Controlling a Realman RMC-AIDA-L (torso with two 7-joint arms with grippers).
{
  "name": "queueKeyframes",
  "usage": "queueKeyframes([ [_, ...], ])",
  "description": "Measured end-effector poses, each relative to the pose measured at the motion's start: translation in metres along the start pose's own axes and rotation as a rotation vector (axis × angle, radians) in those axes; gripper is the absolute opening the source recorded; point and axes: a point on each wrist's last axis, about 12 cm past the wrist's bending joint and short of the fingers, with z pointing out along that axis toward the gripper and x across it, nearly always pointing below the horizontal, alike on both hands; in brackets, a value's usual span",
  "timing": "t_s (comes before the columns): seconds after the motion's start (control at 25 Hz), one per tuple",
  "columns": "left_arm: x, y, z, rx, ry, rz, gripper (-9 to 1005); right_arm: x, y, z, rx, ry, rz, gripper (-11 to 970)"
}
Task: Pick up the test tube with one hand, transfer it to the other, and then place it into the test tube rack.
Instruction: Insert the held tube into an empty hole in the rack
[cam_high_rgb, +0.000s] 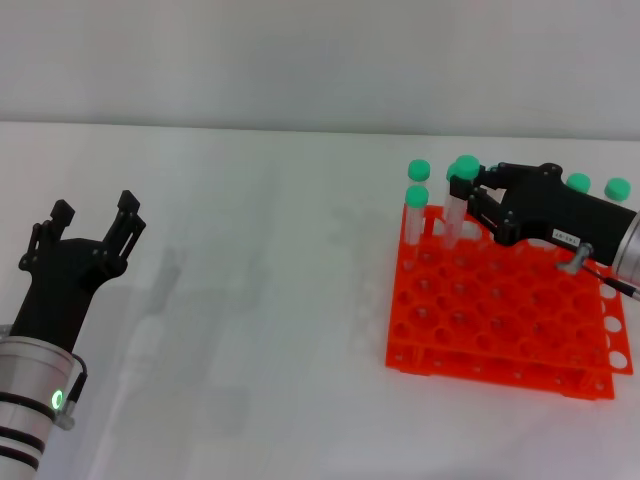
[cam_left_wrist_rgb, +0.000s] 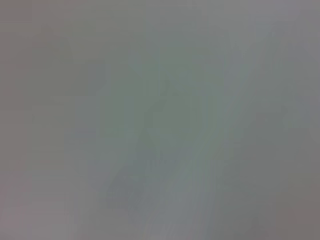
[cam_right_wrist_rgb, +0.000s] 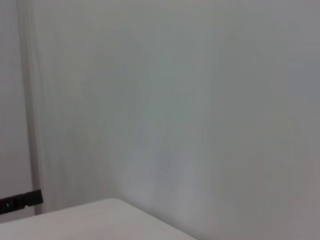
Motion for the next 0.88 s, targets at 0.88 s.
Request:
queueKeyframes([
  [0.88,-0.001,0.002,0.0,-0.01,-0.001,0.0,880,0.011,0.008,0.002,-0.021,0.053,-0.003,232],
])
